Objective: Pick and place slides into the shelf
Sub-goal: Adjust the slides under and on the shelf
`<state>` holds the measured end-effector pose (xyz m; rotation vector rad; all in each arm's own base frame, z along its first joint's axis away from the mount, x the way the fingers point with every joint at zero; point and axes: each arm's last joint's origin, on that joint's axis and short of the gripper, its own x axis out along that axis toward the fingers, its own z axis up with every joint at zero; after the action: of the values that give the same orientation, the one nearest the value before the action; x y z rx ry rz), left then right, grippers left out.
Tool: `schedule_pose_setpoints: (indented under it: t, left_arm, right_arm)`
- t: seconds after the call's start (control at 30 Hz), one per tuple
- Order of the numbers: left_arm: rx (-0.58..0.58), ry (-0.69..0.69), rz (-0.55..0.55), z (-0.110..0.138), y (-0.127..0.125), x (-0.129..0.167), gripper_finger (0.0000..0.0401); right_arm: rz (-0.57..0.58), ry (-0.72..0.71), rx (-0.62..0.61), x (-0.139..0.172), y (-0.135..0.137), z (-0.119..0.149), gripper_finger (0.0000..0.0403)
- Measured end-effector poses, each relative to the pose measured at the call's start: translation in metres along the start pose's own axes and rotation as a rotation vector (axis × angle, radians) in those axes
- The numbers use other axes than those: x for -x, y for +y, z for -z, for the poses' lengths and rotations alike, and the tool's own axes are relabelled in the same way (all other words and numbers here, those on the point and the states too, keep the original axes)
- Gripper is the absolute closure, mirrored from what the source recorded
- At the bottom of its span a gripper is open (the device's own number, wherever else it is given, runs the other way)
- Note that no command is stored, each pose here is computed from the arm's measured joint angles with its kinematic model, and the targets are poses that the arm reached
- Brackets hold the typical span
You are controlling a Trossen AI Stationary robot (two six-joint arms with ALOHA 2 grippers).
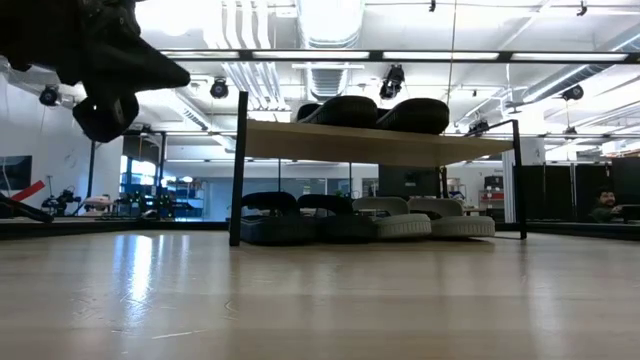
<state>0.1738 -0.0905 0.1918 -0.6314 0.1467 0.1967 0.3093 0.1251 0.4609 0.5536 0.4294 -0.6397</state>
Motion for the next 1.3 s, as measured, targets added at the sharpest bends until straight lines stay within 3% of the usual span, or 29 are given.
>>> schedule_pose_setpoints:
  t: [0.07, 0.2, 0.3, 0.47, 0.53, 0.7, 0.83, 0.93, 1.07, 1.2, 1.3]
  left_arm:
    - [0.019, 0.008, 0.010, 0.000, 0.000, 0.000, 0.0401]
    - [0.045, 0.028, 0.028, 0.001, -0.001, 0.000, 0.0401]
    - [0.047, 0.033, 0.035, 0.001, -0.001, 0.000, 0.0401]
    - [0.051, 0.035, 0.044, 0.001, -0.002, 0.000, 0.0401]
    - [0.050, 0.037, 0.045, 0.001, -0.002, 0.000, 0.0401]
    - [0.046, 0.042, 0.045, 0.002, -0.001, 0.000, 0.0401]
    - [0.041, 0.045, 0.041, 0.003, 0.001, 0.000, 0.0401]
    - [0.035, 0.048, 0.038, 0.004, 0.002, 0.001, 0.0401]
    - [0.032, 0.051, 0.034, 0.005, 0.004, 0.001, 0.0401]
    - [0.031, 0.054, 0.032, 0.006, 0.005, 0.001, 0.0401]
    - [0.025, 0.056, 0.030, 0.007, 0.006, 0.001, 0.0401]
  right_arm:
    - [-0.048, -0.023, 0.063, 0.015, 0.006, 0.006, 0.0394]
    - [-0.041, 0.021, 0.041, 0.028, 0.002, 0.017, 0.0394]
    - [0.093, 0.112, -0.045, 0.025, -0.012, 0.032, 0.0394]
    - [0.169, 0.279, -0.156, 0.005, -0.022, 0.067, 0.0394]
    - [0.283, 0.366, -0.202, 0.004, -0.036, 0.083, 0.0394]
    - [0.454, 0.389, -0.323, -0.004, -0.059, 0.138, 0.0394]
    - [0.548, 0.439, -0.389, -0.016, -0.087, 0.163, 0.0394]
    - [0.486, 0.429, -0.455, -0.042, -0.105, 0.182, 0.0394]
    - [0.340, 0.276, -0.532, -0.062, -0.131, 0.199, 0.0394]
    - [0.374, 0.178, -0.524, -0.069, -0.168, 0.211, 0.0394]
    - [0.374, 0.138, -0.437, -0.072, -0.185, 0.218, 0.0394]
